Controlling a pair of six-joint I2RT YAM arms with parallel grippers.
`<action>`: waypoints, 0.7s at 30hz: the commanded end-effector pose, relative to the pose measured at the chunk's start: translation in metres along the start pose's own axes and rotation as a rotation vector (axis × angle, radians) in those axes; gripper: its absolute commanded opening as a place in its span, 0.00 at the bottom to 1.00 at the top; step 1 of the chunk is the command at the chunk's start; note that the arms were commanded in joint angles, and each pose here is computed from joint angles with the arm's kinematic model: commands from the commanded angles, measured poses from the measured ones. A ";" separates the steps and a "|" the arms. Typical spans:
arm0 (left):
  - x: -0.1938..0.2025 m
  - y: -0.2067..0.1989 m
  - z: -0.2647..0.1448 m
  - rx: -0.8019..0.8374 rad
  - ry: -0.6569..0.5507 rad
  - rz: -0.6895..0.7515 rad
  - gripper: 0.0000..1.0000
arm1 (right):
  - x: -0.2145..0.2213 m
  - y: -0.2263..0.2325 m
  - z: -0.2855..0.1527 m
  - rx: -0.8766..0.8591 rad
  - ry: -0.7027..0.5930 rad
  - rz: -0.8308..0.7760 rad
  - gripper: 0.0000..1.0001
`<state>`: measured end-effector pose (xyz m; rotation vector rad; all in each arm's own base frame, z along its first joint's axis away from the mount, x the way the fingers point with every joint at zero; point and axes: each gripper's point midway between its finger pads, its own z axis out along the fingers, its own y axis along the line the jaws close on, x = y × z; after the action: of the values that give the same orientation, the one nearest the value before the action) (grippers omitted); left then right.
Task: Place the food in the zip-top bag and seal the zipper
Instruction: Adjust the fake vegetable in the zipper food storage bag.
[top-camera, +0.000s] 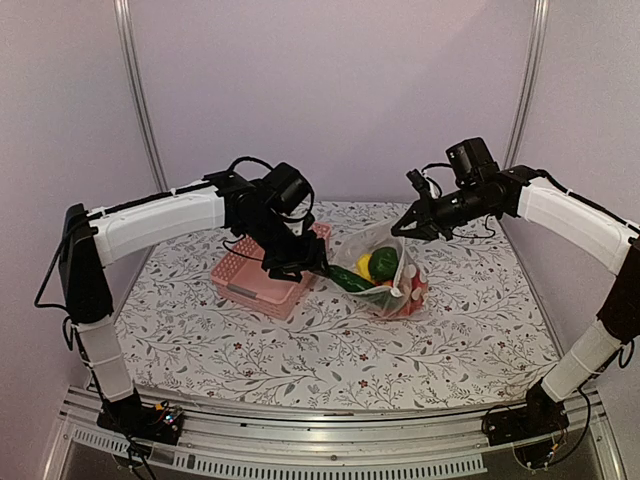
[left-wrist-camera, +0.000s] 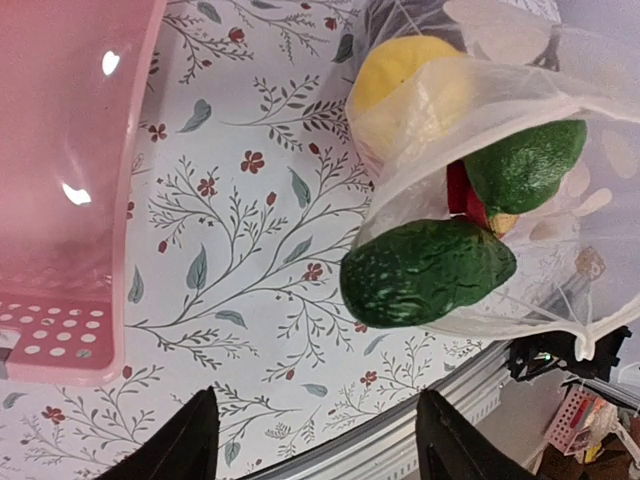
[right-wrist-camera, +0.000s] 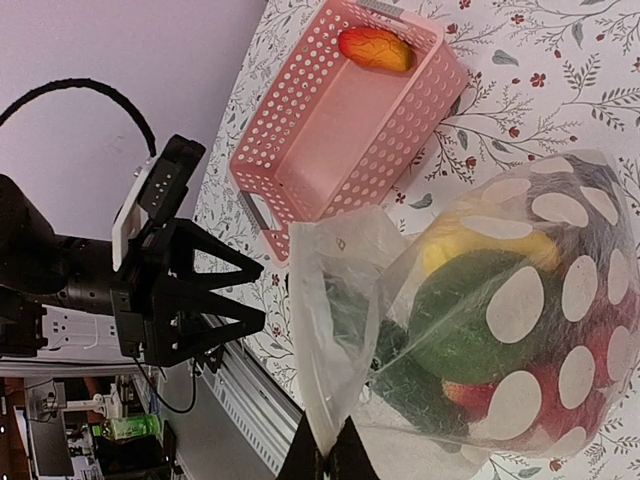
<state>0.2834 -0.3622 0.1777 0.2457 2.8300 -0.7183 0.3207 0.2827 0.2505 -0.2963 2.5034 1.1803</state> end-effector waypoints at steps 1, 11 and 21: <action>-0.013 -0.008 0.015 0.045 -0.060 0.009 0.65 | -0.017 0.014 -0.007 -0.054 -0.045 -0.024 0.00; -0.032 -0.015 0.066 0.068 -0.017 -0.009 0.63 | -0.019 0.025 -0.011 -0.108 -0.030 -0.005 0.00; -0.074 -0.060 0.067 0.294 -0.151 0.125 0.62 | -0.015 0.020 -0.007 -0.110 -0.019 -0.011 0.00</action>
<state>0.3364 -0.4335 0.1134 0.2877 2.7706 -0.9125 0.3211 0.2849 0.2576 -0.2790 2.4977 1.2660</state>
